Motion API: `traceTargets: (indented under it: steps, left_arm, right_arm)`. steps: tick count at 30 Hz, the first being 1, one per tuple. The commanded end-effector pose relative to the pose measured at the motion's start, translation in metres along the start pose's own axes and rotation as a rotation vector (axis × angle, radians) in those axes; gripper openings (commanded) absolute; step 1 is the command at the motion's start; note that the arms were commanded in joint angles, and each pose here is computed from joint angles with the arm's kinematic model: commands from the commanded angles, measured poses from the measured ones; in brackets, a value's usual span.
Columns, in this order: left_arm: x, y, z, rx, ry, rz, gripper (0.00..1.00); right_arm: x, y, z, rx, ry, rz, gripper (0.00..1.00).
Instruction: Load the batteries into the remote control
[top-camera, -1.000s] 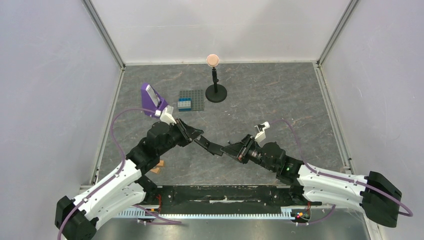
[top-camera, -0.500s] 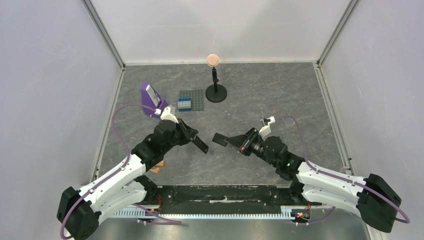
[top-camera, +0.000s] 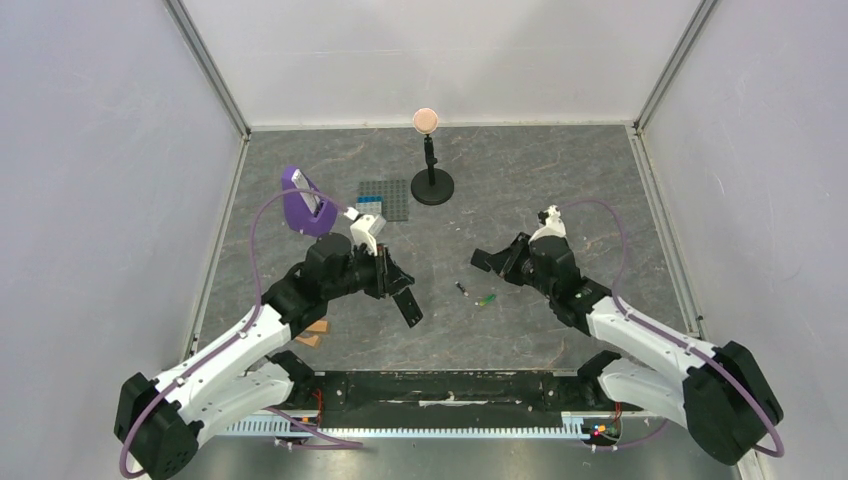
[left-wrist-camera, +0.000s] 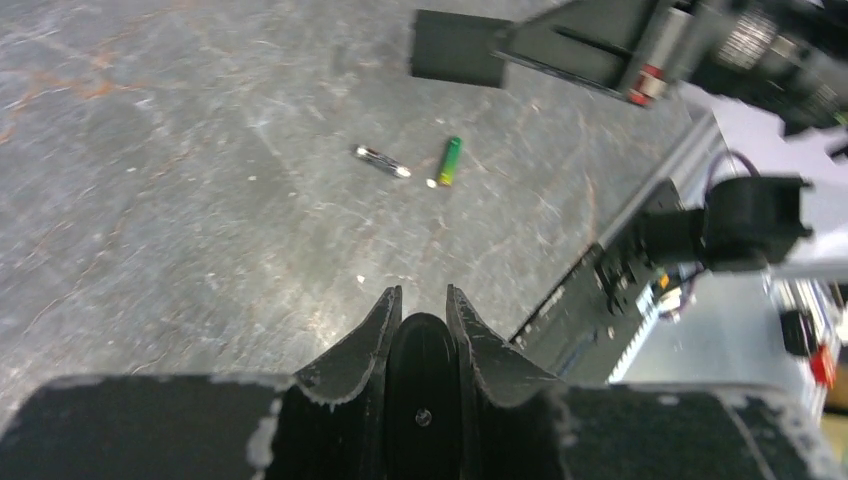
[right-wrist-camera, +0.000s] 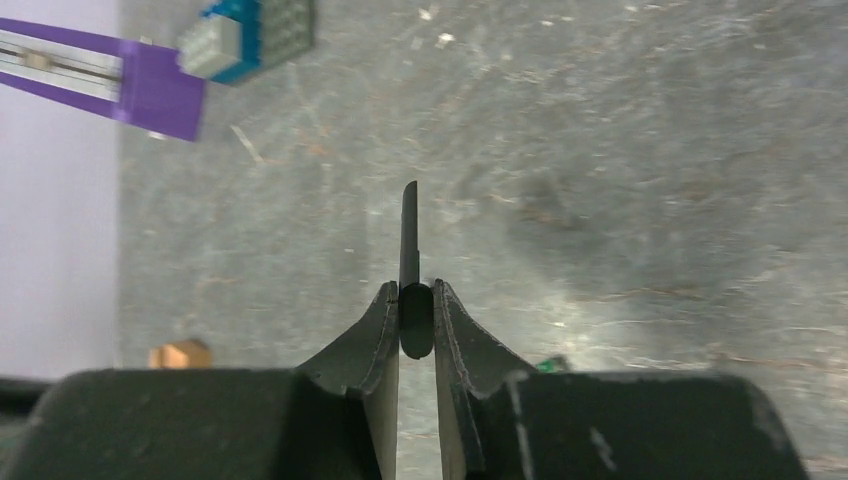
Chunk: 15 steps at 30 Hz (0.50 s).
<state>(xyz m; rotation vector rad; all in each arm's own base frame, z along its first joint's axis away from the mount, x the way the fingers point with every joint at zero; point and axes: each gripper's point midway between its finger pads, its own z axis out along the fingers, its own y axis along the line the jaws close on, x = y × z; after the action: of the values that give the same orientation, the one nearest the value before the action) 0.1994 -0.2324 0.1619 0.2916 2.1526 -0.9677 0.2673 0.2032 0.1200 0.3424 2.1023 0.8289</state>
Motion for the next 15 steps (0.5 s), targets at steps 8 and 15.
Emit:
traceTargets:
  steps: [8, 15]
  left_arm:
    - [-0.011, -0.047, -0.010, 0.264, 0.010, 0.230, 0.02]
    - [-0.022, -0.030, -0.008, 0.150, -0.047, 0.202, 0.02]
  right_arm:
    - [0.012, -0.077, 0.014, 0.255, 0.115, -0.175, 0.27]
    - [0.003, -0.090, 0.004, 0.331, 0.109, -0.270, 0.61]
